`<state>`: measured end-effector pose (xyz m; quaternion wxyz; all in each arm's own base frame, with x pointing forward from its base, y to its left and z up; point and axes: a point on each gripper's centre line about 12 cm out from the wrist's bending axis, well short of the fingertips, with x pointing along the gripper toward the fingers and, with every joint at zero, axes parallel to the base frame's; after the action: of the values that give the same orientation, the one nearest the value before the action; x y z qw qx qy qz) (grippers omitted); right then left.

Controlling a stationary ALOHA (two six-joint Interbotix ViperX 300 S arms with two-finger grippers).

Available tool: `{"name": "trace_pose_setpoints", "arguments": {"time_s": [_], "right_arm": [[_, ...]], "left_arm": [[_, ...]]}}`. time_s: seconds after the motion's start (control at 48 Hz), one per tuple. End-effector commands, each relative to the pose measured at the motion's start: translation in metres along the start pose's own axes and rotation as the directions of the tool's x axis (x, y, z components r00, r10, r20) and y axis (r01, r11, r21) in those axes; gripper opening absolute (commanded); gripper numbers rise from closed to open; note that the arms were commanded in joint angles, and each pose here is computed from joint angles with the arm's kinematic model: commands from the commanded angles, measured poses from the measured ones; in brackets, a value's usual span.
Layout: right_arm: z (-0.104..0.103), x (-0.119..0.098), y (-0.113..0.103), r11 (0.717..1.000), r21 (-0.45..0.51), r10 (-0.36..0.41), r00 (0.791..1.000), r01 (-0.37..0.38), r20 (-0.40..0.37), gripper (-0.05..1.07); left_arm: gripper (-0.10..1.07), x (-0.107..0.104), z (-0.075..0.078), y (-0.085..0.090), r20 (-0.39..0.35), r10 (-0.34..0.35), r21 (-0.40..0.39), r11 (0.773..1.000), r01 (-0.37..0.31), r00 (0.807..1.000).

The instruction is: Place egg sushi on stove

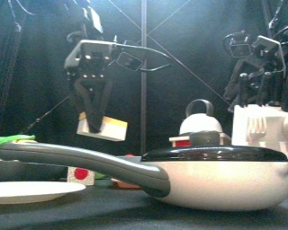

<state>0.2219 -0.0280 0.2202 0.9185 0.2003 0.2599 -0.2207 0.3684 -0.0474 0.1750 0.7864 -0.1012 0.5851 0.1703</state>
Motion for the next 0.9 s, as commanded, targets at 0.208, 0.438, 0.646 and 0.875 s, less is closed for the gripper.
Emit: {"name": "trace_pose_setpoints", "arguments": {"time_s": [0.208,0.438,0.646,0.875], "right_arm": [[0.005,-0.001,0.002,1.000,0.005,0.008,1.000,-0.008,0.011,0.94],[0.004,0.000,0.002,1.000,0.007,0.007,1.000,-0.007,0.007,0.94],[0.004,0.000,0.002,1.000,0.007,0.007,1.000,-0.007,0.007,0.94],[0.004,0.001,0.001,1.000,0.010,0.001,1.000,-0.001,0.006,0.94]], "left_arm": [[0.62,-0.023,-0.024,-0.007,-0.016,-0.082,0.014,0.997,0.082,0.997],[0.62,-0.029,-0.059,0.015,-0.027,-0.084,0.011,0.996,0.085,0.996],[0.62,-0.028,-0.084,0.025,-0.010,-0.135,0.014,0.991,0.135,0.991],[0.62,-0.017,-0.111,0.030,-0.086,-0.136,0.017,0.990,0.138,0.987]]}}
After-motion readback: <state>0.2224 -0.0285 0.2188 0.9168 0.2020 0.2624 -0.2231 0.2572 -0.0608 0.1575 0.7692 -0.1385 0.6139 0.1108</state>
